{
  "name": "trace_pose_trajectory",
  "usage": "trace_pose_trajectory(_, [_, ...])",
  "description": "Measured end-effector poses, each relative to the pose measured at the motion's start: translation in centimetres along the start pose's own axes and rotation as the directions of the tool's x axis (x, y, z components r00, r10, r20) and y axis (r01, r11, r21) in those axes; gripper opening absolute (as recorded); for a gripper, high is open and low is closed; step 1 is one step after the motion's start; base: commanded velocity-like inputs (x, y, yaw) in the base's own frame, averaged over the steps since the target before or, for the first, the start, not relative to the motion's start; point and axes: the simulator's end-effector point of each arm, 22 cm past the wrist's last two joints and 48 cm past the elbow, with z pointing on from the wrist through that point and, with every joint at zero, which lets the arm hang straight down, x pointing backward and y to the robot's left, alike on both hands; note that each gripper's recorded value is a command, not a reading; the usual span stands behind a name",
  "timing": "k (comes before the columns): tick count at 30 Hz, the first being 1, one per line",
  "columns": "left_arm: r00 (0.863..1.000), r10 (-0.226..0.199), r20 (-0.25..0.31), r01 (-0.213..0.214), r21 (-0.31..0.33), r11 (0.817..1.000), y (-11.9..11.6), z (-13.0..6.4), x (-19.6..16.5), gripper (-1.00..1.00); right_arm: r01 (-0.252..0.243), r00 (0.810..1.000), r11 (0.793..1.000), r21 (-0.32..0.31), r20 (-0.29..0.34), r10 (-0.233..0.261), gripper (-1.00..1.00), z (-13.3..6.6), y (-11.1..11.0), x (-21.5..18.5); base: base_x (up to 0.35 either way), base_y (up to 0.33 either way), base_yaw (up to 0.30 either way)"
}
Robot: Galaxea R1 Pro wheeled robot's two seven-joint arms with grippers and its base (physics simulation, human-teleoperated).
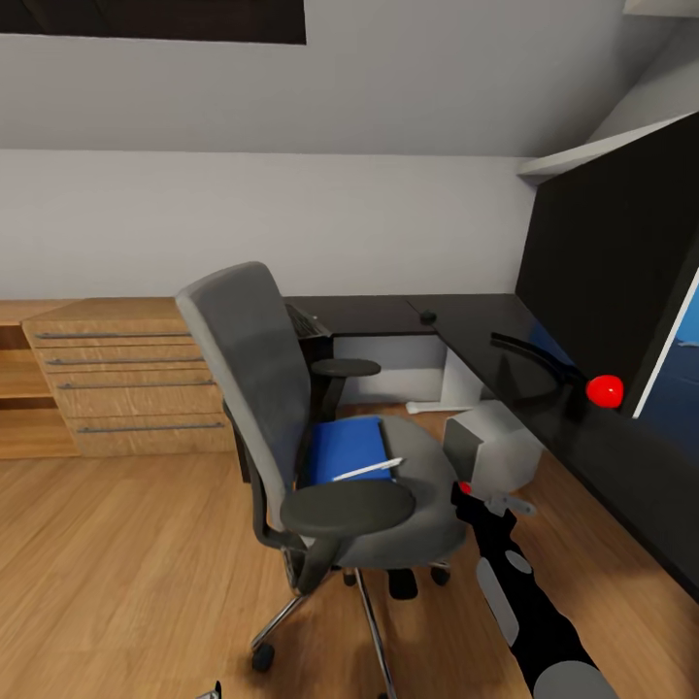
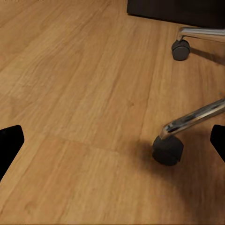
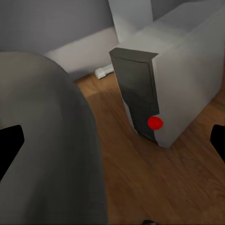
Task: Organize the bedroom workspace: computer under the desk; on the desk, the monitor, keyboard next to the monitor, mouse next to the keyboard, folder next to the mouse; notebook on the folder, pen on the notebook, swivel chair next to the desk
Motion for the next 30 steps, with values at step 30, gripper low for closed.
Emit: trace_pose_trajectory(30, [1.0,-0.001,-0.001,0.001,0.0,1.0,-0.1,0.0,0.0,1.0,-0.123,0.986,0.992,0.023,-0.108,0.125,1.0,0.1,-0.9,1.9,0.065,0.002,0.0])
